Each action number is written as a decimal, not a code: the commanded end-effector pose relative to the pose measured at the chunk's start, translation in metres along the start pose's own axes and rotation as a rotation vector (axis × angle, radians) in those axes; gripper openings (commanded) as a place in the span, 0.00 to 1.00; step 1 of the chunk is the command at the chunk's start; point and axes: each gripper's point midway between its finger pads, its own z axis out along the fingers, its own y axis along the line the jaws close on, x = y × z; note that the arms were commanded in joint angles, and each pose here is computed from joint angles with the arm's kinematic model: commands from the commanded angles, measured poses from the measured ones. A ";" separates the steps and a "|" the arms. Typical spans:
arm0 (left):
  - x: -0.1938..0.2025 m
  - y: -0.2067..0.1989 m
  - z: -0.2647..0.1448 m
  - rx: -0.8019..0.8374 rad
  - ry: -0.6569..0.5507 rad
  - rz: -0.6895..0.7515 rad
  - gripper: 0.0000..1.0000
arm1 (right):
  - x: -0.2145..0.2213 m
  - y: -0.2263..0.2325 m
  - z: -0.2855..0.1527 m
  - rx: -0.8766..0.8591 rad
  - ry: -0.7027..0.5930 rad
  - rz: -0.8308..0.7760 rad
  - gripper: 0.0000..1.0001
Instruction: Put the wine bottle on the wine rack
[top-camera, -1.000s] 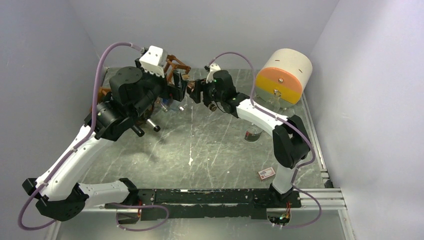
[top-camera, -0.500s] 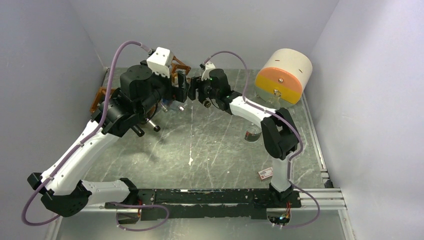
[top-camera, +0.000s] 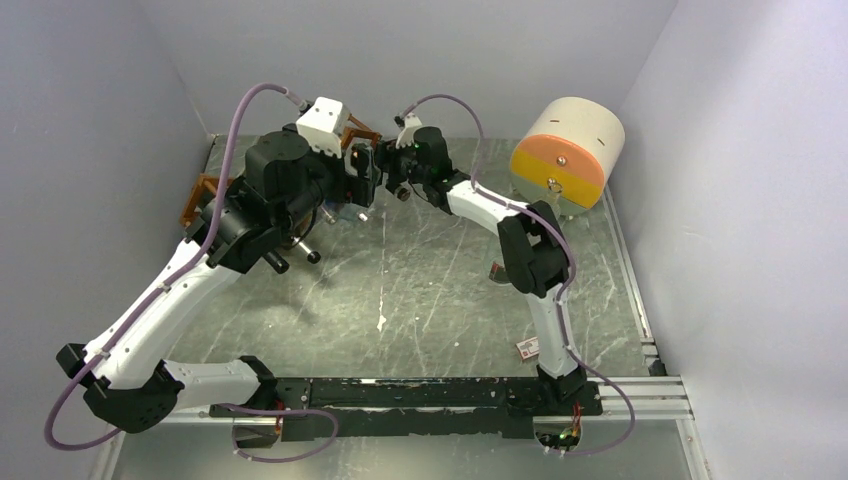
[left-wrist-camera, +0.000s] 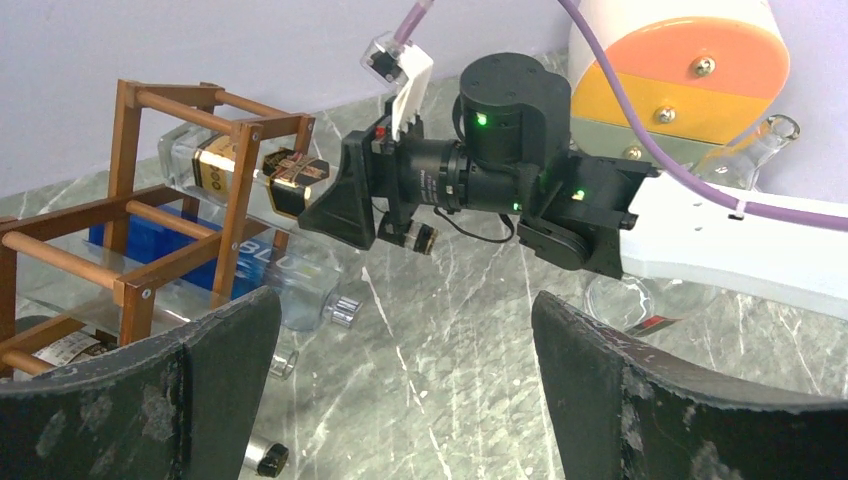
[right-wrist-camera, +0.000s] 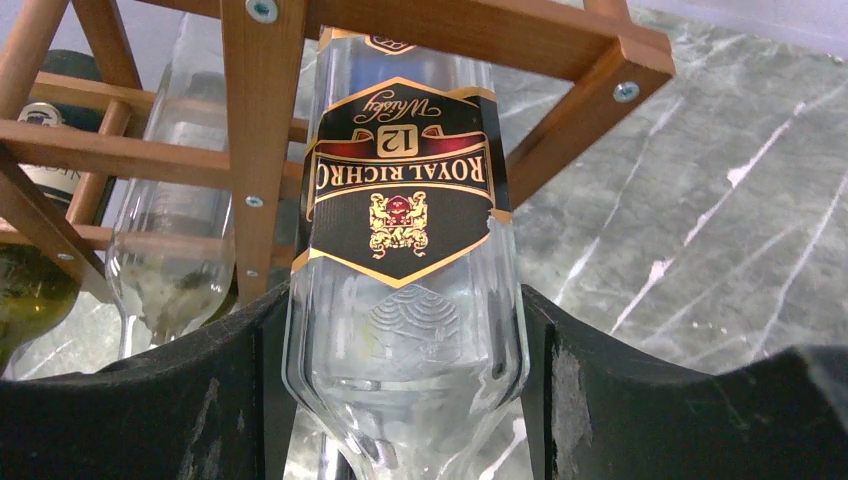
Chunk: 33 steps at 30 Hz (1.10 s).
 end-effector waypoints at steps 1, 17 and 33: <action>0.006 0.005 0.000 -0.024 0.017 -0.009 0.99 | -0.067 0.044 0.006 -0.157 -0.167 -0.072 0.02; 0.016 0.010 -0.002 -0.041 0.034 -0.009 0.99 | -0.076 0.022 0.052 -0.087 -0.192 -0.058 0.36; 0.016 0.011 -0.002 -0.042 0.031 0.001 1.00 | -0.071 0.007 0.056 0.004 -0.238 -0.012 0.80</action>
